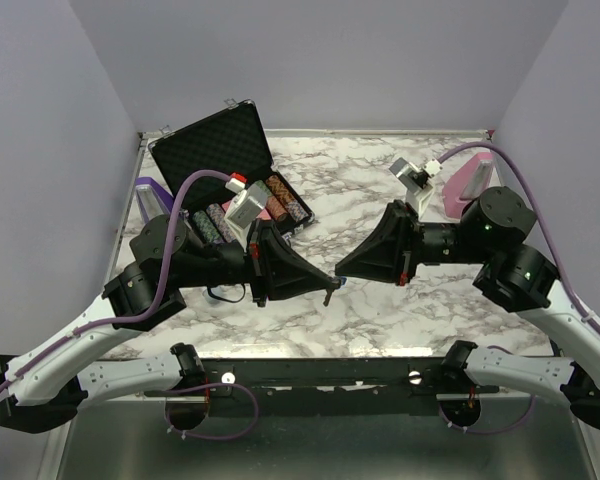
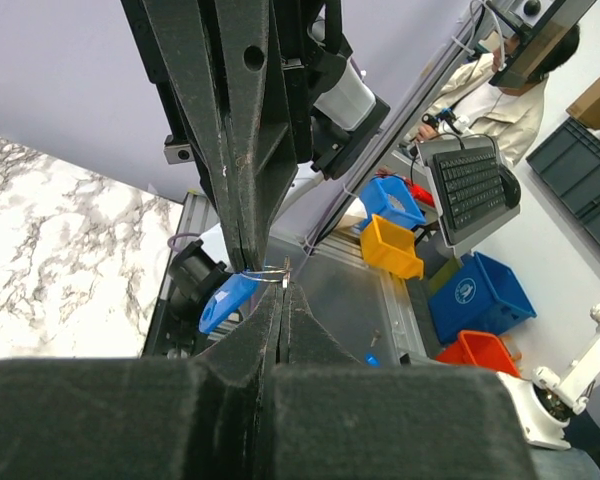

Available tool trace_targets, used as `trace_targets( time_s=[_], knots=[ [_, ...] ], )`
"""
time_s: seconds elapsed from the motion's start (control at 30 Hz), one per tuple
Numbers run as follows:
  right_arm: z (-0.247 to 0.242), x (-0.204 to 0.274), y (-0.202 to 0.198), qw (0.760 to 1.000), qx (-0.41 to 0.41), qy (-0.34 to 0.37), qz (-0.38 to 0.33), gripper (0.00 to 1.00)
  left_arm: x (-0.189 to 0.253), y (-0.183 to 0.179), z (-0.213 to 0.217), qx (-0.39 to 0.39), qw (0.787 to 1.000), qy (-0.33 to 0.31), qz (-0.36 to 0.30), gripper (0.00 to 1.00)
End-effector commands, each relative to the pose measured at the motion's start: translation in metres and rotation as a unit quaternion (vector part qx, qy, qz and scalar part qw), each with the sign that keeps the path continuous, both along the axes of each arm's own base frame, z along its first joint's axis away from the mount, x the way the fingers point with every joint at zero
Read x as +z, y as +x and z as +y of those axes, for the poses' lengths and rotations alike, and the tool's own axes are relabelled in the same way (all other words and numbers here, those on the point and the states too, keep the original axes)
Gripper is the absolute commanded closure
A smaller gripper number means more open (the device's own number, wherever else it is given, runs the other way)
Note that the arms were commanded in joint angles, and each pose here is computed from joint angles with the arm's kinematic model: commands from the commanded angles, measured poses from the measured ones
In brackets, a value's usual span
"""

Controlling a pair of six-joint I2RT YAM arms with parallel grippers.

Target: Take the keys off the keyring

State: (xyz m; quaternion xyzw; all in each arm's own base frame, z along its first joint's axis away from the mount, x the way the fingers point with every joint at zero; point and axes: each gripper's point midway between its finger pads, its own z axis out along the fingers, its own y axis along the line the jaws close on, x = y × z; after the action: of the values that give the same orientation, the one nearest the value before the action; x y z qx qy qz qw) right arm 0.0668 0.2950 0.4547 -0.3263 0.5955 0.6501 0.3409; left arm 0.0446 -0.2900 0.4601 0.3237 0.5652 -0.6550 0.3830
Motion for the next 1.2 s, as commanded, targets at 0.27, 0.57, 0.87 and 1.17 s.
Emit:
trace_targets(
  time_s=[0.27,0.57,0.87,1.17],
  knots=[
    [-0.008,0.010,-0.006,1.000,-0.003,0.012,-0.018,0.99,0.010,-0.007,0.007,-0.008,1.000,-0.012,-0.014,1.00],
    [-0.007,0.018,-0.002,1.000,-0.013,0.014,-0.018,0.42,0.009,-0.008,0.008,-0.008,1.000,-0.013,-0.013,1.00],
    [-0.008,0.013,0.019,0.997,-0.080,0.010,0.010,0.37,0.015,-0.010,0.010,-0.012,0.999,-0.024,-0.025,1.00],
    [-0.006,0.013,0.006,0.999,-0.038,0.030,0.017,0.42,0.022,-0.008,0.012,-0.003,0.998,-0.043,-0.036,1.00]
  ],
)
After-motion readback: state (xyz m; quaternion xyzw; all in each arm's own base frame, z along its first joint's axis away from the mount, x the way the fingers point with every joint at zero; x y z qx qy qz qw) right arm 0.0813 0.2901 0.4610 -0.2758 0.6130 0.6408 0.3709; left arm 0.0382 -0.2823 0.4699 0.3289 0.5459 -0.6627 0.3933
